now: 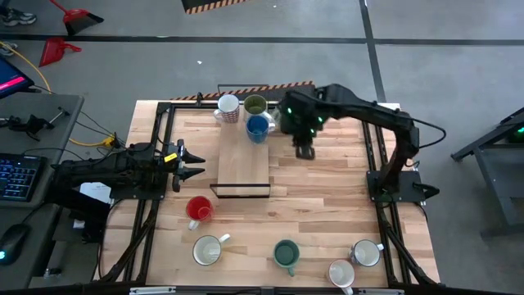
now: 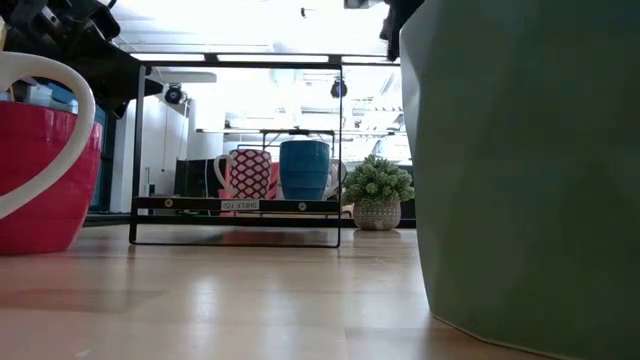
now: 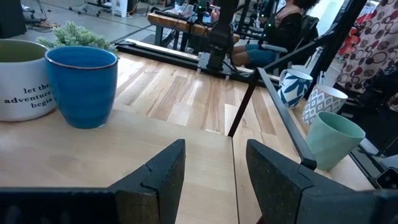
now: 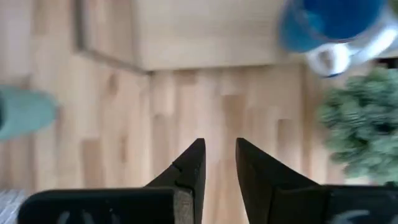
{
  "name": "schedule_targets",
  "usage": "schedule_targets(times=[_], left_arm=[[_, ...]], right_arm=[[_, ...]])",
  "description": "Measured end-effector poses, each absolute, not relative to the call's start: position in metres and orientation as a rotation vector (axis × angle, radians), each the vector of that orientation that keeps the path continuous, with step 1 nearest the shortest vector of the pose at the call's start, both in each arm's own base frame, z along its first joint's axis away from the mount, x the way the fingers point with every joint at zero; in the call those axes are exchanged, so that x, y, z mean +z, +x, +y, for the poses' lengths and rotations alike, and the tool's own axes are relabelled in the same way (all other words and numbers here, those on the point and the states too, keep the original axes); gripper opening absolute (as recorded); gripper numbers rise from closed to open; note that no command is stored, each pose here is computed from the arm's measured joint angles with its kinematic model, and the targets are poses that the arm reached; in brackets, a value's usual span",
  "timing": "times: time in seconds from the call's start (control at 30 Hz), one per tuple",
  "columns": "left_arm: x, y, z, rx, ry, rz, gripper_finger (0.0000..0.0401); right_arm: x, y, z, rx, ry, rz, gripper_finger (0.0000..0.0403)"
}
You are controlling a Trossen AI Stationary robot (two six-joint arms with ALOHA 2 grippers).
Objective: Place coffee mugs
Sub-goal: Put the red mug on the shelf
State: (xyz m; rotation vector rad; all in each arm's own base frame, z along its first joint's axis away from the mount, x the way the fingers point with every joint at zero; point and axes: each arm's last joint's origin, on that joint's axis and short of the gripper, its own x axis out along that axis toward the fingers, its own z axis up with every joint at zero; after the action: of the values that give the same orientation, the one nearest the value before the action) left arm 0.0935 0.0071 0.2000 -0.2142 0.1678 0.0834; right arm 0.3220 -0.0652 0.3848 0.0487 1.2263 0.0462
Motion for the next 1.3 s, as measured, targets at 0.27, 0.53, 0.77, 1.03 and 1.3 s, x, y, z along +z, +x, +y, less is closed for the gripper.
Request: schedule_targets(times=[0.27, 0.53, 0.77, 1.03, 1.3], left_arm=[[0.2, 0.094, 0.007, 0.076, -0.215, 0.169, 0.0158], [0.202, 0.094, 0.007, 0.073, -0.216, 0.152, 0.0158], [0.205, 0.094, 0.007, 0.07, -0.214, 0.122, 0.0158], [0.207, 0.095, 0.007, 0.068, -0.239, 0.093, 0.0158], [0.208, 0.095, 0.007, 0.067, -0.239, 0.085, 0.0158]], right_arm=[[0.409, 0.289, 0.002, 0.06, -0.039, 1.141, 0.0066], [0.362, 0.206, 0.016, 0.01, 0.026, 0.893, 0.0066], [0.303, 0.138, 0.011, 0.079, 0.099, 0.623, 0.0066], [0.245, 0.106, 0.012, 0.213, 0.089, 0.399, 0.0066], [0.205, 0.113, 0.016, 0.35, 0.098, 0.291, 0.0066]])
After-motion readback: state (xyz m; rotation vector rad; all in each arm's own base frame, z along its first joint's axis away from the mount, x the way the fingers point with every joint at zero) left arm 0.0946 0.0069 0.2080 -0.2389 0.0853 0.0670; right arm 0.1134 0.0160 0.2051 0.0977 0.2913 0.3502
